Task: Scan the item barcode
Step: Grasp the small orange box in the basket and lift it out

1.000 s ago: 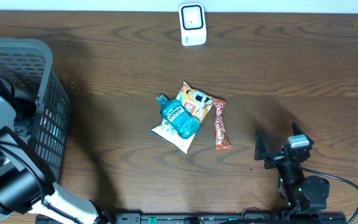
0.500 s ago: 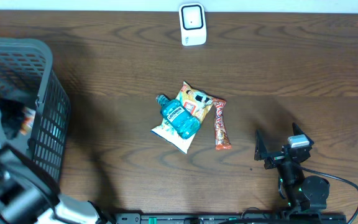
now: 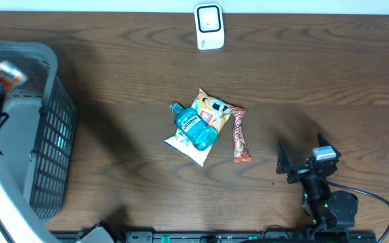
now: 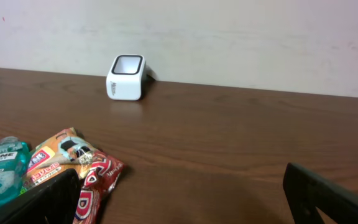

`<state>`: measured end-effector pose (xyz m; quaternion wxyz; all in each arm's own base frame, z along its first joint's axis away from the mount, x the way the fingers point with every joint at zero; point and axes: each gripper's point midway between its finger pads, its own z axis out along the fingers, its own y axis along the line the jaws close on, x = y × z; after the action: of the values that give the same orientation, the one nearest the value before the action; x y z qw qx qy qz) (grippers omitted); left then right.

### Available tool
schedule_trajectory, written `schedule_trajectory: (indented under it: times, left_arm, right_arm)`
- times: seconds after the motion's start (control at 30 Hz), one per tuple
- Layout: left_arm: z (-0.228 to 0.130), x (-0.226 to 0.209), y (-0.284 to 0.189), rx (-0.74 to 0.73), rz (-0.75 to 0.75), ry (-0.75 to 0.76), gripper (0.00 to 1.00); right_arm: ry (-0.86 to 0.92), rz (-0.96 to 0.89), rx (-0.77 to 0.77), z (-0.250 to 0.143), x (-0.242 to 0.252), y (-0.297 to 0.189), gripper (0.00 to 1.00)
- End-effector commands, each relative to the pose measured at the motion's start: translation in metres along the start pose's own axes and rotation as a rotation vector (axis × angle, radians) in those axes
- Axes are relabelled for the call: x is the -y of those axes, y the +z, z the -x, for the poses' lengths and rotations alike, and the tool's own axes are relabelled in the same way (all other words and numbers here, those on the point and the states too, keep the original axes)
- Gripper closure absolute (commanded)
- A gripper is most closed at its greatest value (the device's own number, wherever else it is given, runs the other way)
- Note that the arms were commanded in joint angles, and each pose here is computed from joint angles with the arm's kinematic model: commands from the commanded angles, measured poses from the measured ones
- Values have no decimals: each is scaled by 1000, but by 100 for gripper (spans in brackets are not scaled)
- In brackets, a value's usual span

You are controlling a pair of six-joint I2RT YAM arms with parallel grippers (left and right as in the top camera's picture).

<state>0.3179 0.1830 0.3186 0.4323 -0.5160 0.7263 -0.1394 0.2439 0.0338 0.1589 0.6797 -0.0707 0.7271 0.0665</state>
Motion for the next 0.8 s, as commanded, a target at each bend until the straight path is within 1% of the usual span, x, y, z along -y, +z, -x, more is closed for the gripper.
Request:
schedule_trajectory:
  times: [0.0, 0.17, 0.27, 0.3, 0.5, 0.67, 0.77]
  left_arm:
    - [-39, 54, -26, -107, -209, 96, 93]
    - [-100, 100, -38, -220, -335, 294, 93]
    - [-141, 107, -35, -301, -322, 372, 93]
    - [-164, 107, -32, -344, -300, 412, 93]
    - [-247, 98, -26, -540, -225, 565, 93]
    - [-322, 76, -20, -734, -141, 698, 93]
    - [-361, 61, -14, -826, -94, 770, 93]
  right_arm:
    - [-4, 4, -4, -1, -1, 0, 1]
    - [-4, 5, -4, -1, -1, 0, 1]
    - [-4, 4, -4, -1, -1, 0, 1]
    - [-4, 5, -4, -1, -1, 0, 1]
    - [-4, 5, -4, -1, -1, 0, 1]
    - [-4, 5, -4, -1, -1, 0, 1]
    - [-4, 5, -4, -1, -1, 0, 1]
